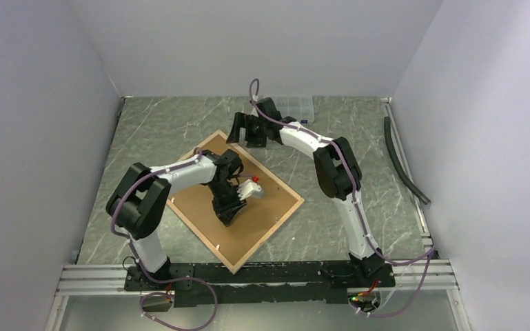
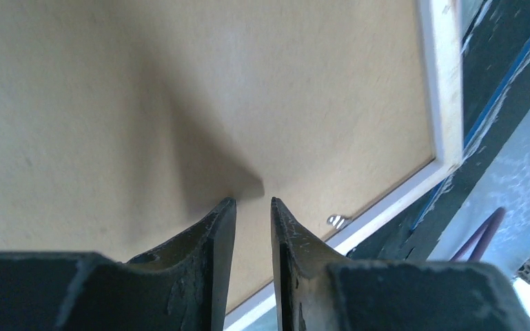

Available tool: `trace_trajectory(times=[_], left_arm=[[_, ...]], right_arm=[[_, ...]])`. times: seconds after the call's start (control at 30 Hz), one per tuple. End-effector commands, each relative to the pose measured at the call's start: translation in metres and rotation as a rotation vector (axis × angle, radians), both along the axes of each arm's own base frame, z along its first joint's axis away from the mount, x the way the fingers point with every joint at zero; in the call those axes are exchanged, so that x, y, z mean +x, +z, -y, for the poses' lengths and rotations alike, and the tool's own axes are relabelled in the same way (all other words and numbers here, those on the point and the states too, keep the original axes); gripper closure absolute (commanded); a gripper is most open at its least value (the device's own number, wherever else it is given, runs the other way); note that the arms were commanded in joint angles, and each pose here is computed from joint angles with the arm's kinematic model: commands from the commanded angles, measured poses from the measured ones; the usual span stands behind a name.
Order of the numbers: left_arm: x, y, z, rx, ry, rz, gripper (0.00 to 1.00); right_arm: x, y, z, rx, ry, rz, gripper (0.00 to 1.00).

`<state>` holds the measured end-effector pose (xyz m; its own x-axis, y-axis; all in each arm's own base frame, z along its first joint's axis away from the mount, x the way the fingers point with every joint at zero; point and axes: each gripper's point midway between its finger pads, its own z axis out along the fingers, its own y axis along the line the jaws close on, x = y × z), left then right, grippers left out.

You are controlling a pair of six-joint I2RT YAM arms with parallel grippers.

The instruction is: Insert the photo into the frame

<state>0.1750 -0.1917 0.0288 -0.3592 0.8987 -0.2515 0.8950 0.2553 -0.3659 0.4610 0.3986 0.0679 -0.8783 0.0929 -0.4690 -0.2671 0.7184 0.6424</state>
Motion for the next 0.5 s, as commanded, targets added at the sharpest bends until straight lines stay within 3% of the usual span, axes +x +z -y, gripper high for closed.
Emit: trace_trajectory(times=[0.0,0.13,0.27,0.37,0.47], left_arm=[[0.017,0.023,0.040,-0.107,0.020,-0.001,0.68],[0.033,0.064,0.038,-0.141,0.034,0.051,0.67],[0.067,0.108,0.018,-0.211,0.134,0.088,0.67],[0.116,0.125,-0.022,-0.215,0.271,0.176,0.67],[0.178,0.126,-0.087,-0.187,0.493,0.271,0.65]], right_arm=[[0.036,0.085,0.060,0.023,-0.116,0.145,0.00],[0.022,0.116,0.115,-0.051,-0.246,0.192,0.00],[-0.028,0.107,0.153,-0.134,-0.317,0.139,0.00],[-0.076,0.089,0.174,-0.154,-0.341,0.062,0.00],[-0.128,0.071,0.183,-0.141,-0.310,-0.029,0.00]])
